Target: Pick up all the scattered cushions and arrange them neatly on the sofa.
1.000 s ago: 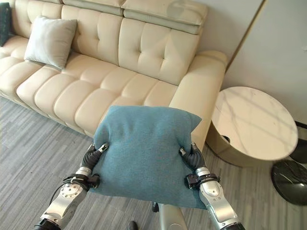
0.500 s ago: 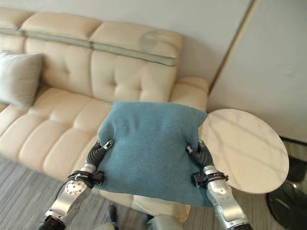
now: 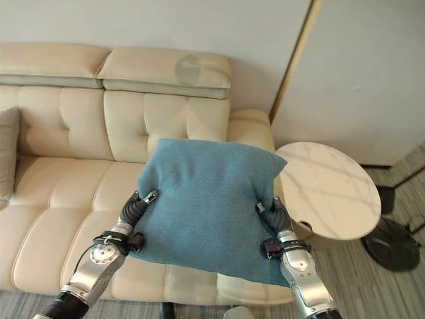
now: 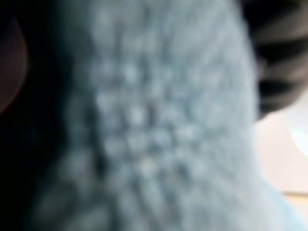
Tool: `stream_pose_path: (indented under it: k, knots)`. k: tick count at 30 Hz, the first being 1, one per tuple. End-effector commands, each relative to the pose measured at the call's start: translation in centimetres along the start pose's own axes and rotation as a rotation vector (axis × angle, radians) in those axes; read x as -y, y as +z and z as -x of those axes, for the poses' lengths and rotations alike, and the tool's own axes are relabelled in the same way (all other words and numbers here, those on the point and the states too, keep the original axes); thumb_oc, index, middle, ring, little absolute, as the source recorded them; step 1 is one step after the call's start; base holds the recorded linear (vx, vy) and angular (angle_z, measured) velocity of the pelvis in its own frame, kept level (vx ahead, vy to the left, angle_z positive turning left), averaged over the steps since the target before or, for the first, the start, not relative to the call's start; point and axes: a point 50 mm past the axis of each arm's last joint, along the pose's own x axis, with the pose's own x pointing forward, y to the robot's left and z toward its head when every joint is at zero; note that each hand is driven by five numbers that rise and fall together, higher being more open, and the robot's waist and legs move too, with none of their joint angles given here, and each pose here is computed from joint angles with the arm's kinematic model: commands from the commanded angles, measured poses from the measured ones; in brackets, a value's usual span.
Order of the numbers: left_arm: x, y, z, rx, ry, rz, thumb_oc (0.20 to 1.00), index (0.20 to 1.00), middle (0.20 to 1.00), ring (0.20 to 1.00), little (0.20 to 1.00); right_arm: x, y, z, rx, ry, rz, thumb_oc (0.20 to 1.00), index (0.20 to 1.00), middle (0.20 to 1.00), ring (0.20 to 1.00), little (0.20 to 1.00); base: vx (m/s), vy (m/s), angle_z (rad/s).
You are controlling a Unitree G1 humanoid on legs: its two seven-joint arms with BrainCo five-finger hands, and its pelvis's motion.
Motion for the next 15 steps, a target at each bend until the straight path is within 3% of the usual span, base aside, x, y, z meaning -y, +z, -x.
stream_pose_path:
  k: [1,7,15]
  knots:
    - [4.1,5.9,-0.9,0.327,-0.149,0.105,0.2,0.2,0.2,0.2,0.2,-3.7,4.8,-1.3,0.264,0.187,-0.046,0.2,0.2,0.2,0.2,0.2,0.04,0.17,-0.17]
    - [3.4,4.9,-0.4,0.294,-0.115,0.124,0.2,0.2,0.2,0.2,0.2,-3.6,4.0,-1.2,0.234,0.176,-0.074,0.2,0.2,0.2,0.2,0.2,0.05,0.034,-0.07]
    - [3.5,4.7,-0.2,0.282,-0.132,0.125,0.2,0.2,0.2,0.2,0.2,-2.4,4.0,-1.0,0.226,0.149,-0.064,0.2,0.2,0.2,0.2,0.2,0.0,0.02,0.34]
